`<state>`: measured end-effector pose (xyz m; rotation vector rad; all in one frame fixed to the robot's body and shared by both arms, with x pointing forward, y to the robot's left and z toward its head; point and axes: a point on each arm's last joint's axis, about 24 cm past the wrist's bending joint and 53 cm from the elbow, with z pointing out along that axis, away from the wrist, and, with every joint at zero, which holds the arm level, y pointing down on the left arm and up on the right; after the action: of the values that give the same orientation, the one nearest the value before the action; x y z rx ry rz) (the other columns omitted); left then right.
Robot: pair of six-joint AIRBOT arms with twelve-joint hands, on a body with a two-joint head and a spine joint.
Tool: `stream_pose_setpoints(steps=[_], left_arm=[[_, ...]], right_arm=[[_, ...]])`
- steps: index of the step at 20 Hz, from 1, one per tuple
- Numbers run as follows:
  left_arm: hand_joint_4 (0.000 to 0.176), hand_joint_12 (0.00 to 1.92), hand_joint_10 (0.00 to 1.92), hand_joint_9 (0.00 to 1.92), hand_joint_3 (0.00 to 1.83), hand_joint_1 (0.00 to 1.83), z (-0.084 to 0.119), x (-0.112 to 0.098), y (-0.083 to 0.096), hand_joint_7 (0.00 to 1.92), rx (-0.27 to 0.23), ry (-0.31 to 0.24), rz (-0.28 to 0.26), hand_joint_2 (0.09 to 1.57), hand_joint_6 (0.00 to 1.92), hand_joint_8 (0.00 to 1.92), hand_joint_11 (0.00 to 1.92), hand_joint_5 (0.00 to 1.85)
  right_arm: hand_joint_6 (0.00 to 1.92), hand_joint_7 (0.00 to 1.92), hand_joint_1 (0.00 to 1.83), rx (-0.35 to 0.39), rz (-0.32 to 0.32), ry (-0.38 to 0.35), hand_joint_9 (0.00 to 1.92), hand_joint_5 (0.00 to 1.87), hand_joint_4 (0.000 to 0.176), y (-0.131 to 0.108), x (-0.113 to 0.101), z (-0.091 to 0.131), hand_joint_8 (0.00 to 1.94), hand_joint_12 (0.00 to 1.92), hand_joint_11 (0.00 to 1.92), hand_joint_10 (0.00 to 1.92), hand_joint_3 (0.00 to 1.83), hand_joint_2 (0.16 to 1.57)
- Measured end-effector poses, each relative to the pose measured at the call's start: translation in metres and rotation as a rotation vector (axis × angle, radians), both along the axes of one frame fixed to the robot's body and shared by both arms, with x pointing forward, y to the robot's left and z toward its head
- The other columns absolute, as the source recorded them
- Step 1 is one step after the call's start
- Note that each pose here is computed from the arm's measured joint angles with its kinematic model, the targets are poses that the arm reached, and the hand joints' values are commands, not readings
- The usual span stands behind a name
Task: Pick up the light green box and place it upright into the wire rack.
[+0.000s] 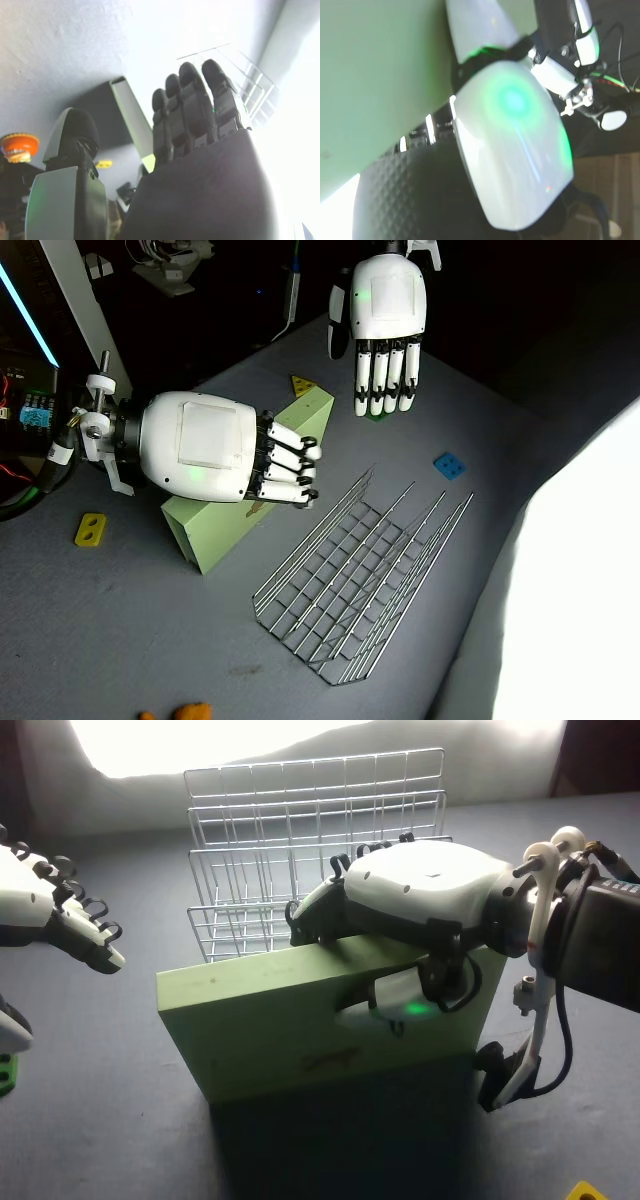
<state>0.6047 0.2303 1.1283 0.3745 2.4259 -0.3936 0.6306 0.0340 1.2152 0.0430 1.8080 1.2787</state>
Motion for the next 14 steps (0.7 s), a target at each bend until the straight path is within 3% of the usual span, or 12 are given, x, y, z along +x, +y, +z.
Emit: stream_pose_setpoints(steps=[8,11,12,13,14], left_arm=[[0.015,0.32,0.0,0.19,0.0,0.61,0.0,0.0,0.0,0.17,0.001,0.0,-0.001,1.2,0.0,0.0,0.0,0.28],[0.009,0.27,0.0,0.17,0.01,0.57,0.0,0.0,0.0,0.16,0.001,0.001,-0.001,1.22,0.01,0.0,0.0,0.29],[0.011,0.36,0.01,0.19,0.0,0.6,0.0,0.0,0.0,0.18,0.0,0.0,-0.001,1.21,0.01,0.0,0.0,0.29],[0.008,0.48,0.02,0.23,0.01,0.56,0.0,0.0,0.0,0.22,0.0,0.0,-0.001,1.23,0.0,0.01,0.0,0.29],[0.021,0.68,0.03,0.27,0.0,0.59,0.0,0.0,0.0,0.29,0.0,0.0,-0.001,1.2,0.0,0.02,0.0,0.28]], right_arm=[[0.82,0.93,1.25,-0.005,0.005,0.0,0.8,1.0,0.0,0.0,0.0,0.001,1.32,1.81,0.63,1.49,0.0,1.13],[0.93,0.92,1.37,0.009,0.0,0.012,0.79,0.89,0.0,-0.007,0.003,0.012,1.17,1.81,0.6,1.5,0.0,1.16],[0.98,0.96,1.37,0.016,-0.002,0.004,0.81,0.86,0.0,-0.009,0.003,0.019,1.1,1.79,0.6,1.47,0.0,1.15],[0.9,0.89,1.36,0.026,-0.004,-0.006,0.74,0.88,0.0,-0.01,0.002,0.026,1.26,1.78,0.58,1.54,0.0,1.17],[0.92,0.92,1.37,0.037,-0.003,-0.017,0.79,0.9,0.0,-0.011,0.0,0.035,1.2,1.68,0.6,1.45,0.0,1.15]])
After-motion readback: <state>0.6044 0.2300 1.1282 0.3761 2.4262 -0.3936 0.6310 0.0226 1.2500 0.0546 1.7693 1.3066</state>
